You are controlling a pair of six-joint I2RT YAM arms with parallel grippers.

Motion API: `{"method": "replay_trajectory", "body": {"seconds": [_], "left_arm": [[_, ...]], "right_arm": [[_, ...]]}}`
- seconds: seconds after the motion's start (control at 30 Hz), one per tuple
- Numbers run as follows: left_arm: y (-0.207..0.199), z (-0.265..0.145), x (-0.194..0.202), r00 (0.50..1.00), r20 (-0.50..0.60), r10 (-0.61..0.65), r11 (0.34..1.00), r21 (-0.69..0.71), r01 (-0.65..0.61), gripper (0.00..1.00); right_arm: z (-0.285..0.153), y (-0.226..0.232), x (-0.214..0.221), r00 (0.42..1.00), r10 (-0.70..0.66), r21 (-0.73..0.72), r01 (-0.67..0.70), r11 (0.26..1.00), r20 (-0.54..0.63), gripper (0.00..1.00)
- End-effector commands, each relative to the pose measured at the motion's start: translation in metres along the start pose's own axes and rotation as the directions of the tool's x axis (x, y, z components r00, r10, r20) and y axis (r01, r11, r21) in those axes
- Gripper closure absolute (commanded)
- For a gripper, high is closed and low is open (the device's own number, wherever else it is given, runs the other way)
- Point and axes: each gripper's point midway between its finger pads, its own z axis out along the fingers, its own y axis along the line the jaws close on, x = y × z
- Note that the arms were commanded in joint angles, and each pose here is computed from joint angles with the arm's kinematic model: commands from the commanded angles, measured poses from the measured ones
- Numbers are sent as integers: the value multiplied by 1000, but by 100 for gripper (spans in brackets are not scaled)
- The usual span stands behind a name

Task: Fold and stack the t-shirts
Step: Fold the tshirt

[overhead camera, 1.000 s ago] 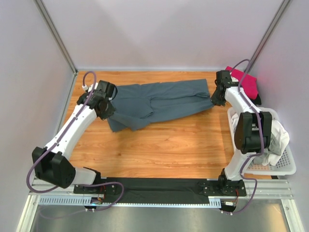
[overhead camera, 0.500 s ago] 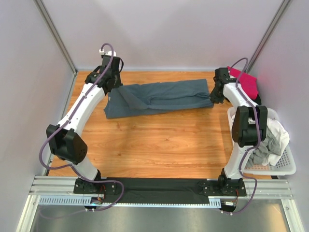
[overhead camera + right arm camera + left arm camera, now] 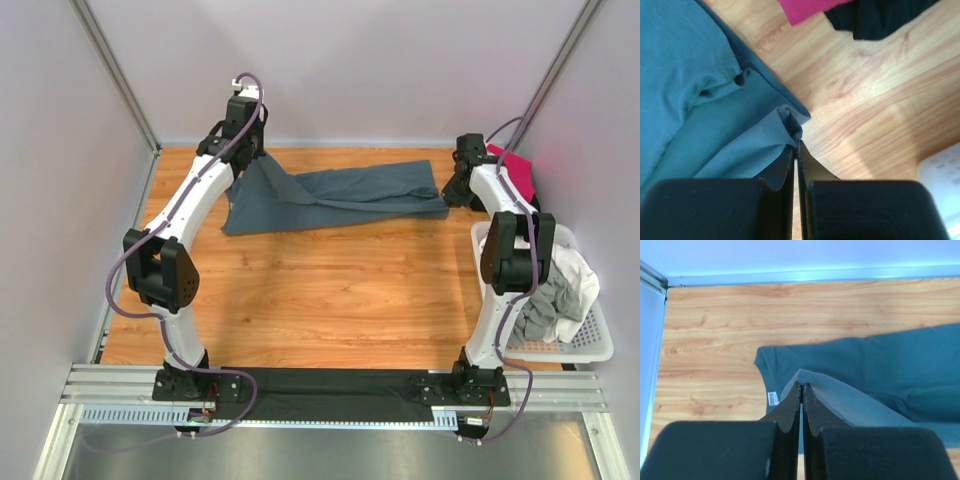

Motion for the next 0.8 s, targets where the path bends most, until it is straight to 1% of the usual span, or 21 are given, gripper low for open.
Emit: {"method": "replay_trajectory", "body": {"seconds": [0.0,0.23,0.43,0.57,0.77], "left_arm": [[5,4,-40,993,116,-7,1000,-14,9,100],[7,19,-56,987,161,-23,1000,-8,25,100],[17,30,-61,981,183,-59,998,1,59,100],[21,37,-66,976,199,-94,995,46,87,100],[14,47,-79,964,244,-107,988,134,76,100]], "right_arm": [[-1,11,-18,999,24,-20,-24,1000,26,100],[-2,26,-29,999,19,-66,-17,998,37,100],[5,33,-32,1000,22,-70,-20,997,17,100],[9,41,-37,999,33,-83,-32,996,12,100],[14,42,-38,999,49,-72,-48,996,4,100]]}}
